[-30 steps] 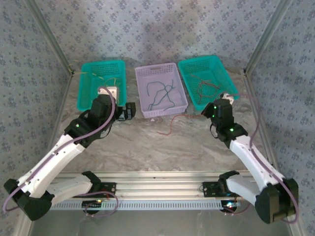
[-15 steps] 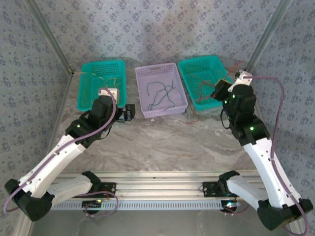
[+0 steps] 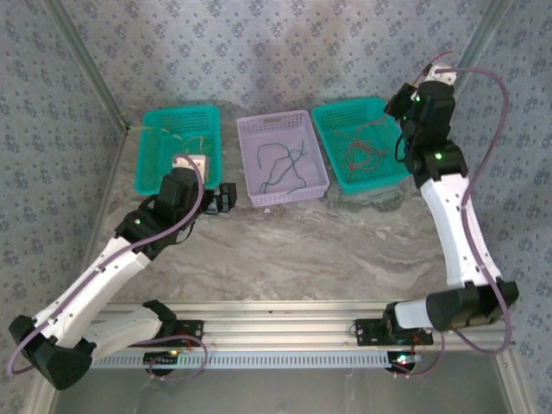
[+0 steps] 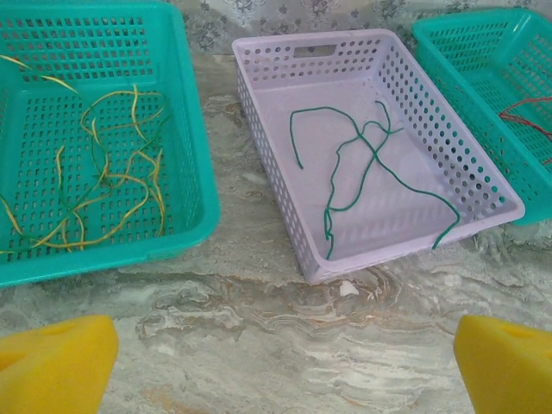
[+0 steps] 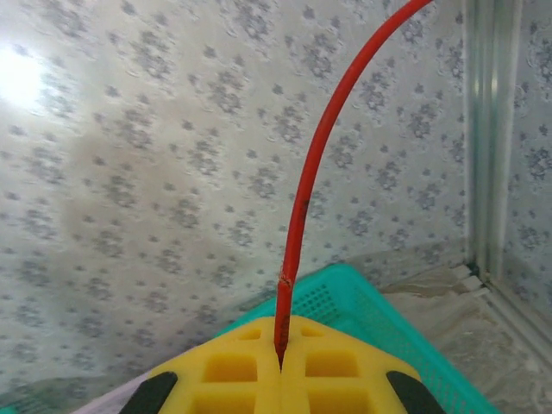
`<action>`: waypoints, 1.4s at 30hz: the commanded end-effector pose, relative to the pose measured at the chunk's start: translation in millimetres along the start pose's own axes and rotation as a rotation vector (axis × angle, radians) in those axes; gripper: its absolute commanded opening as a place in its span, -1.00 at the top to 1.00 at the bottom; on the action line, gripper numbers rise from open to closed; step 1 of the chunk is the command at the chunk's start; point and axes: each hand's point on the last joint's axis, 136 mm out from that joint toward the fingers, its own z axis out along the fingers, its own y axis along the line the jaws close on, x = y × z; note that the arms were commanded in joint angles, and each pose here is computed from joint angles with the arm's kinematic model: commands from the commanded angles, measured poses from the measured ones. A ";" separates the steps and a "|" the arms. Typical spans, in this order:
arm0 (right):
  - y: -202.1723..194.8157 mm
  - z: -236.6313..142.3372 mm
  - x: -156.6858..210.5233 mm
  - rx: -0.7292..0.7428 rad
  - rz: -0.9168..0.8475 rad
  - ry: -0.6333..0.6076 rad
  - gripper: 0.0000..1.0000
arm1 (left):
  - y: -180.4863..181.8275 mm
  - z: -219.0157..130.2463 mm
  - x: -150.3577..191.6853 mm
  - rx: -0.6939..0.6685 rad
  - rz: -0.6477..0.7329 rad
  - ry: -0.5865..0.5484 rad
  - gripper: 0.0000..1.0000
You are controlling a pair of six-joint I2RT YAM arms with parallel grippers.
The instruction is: Untangle the cables
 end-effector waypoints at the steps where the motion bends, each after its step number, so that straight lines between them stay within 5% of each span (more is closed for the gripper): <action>1: -7.1 29.6 -8.2 0.031 -0.060 -0.010 1.00 | -0.1 -5.0 -7.1 0.018 -0.002 -0.038 -1.00; 8: -17.1 112.3 61.2 0.073 -0.149 0.192 1.00 | 1.5 -5.3 -7.5 0.011 -0.001 -0.042 -1.00; 13: -20.2 148.5 146.5 0.088 -0.221 0.383 1.00 | 3.1 -5.3 -7.0 0.007 -0.001 -0.046 -0.99; 18: -19.2 165.0 232.6 0.096 -0.290 0.575 1.00 | 1.4 -3.0 -5.5 0.013 -0.003 -0.038 -0.99; 25: -28.1 164.8 302.6 0.116 -0.318 0.804 1.00 | 2.3 -3.1 -5.2 0.011 -0.001 -0.037 -1.00; 28: -25.5 162.0 307.4 0.099 -0.296 0.835 0.98 | 2.1 -3.1 -5.7 0.012 -0.002 -0.039 -1.00; 34: -8.4 148.0 257.2 0.053 -0.244 0.733 0.23 | 2.0 -1.0 -4.2 0.010 0.001 -0.030 -1.00; 42: -3.1 118.7 186.2 0.051 -0.237 0.615 -0.13 | 3.1 1.0 -3.5 0.003 0.000 -0.022 -1.00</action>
